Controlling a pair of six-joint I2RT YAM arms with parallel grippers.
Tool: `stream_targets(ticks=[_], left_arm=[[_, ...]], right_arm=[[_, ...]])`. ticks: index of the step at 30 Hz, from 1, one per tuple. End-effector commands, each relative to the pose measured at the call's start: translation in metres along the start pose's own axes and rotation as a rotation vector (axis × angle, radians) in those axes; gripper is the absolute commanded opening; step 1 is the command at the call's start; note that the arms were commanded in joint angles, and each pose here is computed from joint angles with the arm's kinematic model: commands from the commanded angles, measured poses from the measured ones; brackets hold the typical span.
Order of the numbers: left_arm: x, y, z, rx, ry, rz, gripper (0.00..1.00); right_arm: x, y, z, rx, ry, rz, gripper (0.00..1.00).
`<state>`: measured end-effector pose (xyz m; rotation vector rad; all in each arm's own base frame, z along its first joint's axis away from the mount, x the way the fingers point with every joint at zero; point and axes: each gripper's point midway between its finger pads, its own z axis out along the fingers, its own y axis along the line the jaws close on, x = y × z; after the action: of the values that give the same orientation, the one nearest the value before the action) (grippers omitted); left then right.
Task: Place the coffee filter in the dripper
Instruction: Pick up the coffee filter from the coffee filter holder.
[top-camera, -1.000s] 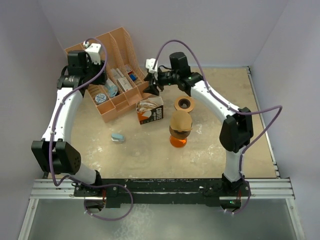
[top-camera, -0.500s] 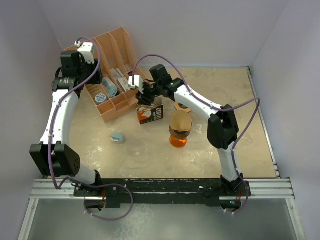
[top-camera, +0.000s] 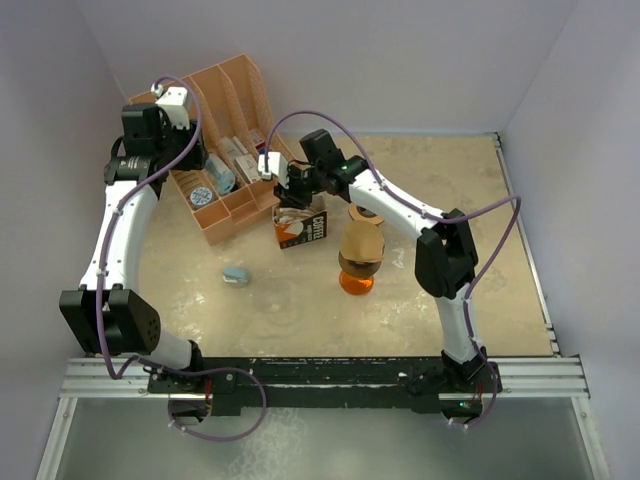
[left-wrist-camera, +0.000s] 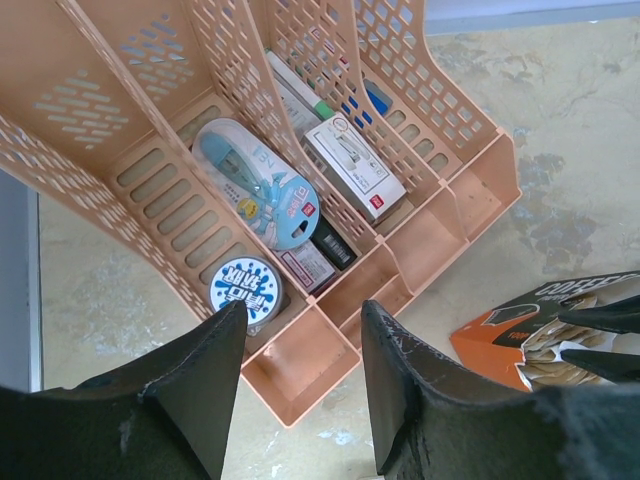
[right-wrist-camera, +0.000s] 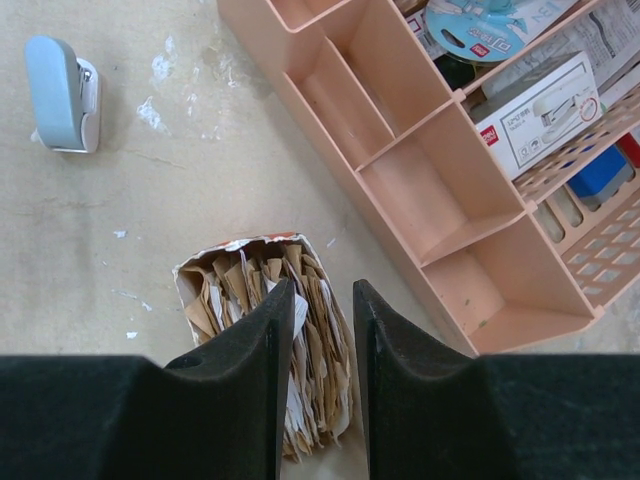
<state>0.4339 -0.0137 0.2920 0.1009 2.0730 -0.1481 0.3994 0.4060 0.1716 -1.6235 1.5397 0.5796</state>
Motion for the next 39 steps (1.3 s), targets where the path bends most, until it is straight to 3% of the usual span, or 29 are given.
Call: stream_targets(ticks=[1, 7, 12, 21, 39], left_arm=[[-0.018, -0.003, -0.009, 0.016, -0.074, -0.003, 0.47], [-0.017, -0.004, -0.008, 0.022, -0.073, -0.003, 0.47], [-0.015, -0.005, -0.007, 0.028, -0.067, -0.004, 0.47], [-0.014, -0.007, -0.006, 0.037, -0.063, -0.005, 0.47], [-0.014, -0.008, -0.007, 0.045, -0.065, -0.007, 0.47]], right_arm=[[-0.022, 0.003, -0.019, -0.007, -0.039, -0.044, 0.33], [-0.026, 0.006, -0.021, -0.023, -0.051, -0.049, 0.3], [-0.03, 0.012, -0.023, -0.05, -0.064, -0.045, 0.38], [-0.037, 0.016, -0.029, -0.065, -0.083, -0.038, 0.39], [-0.029, 0.017, -0.024, -0.065, -0.064, -0.021, 0.22]])
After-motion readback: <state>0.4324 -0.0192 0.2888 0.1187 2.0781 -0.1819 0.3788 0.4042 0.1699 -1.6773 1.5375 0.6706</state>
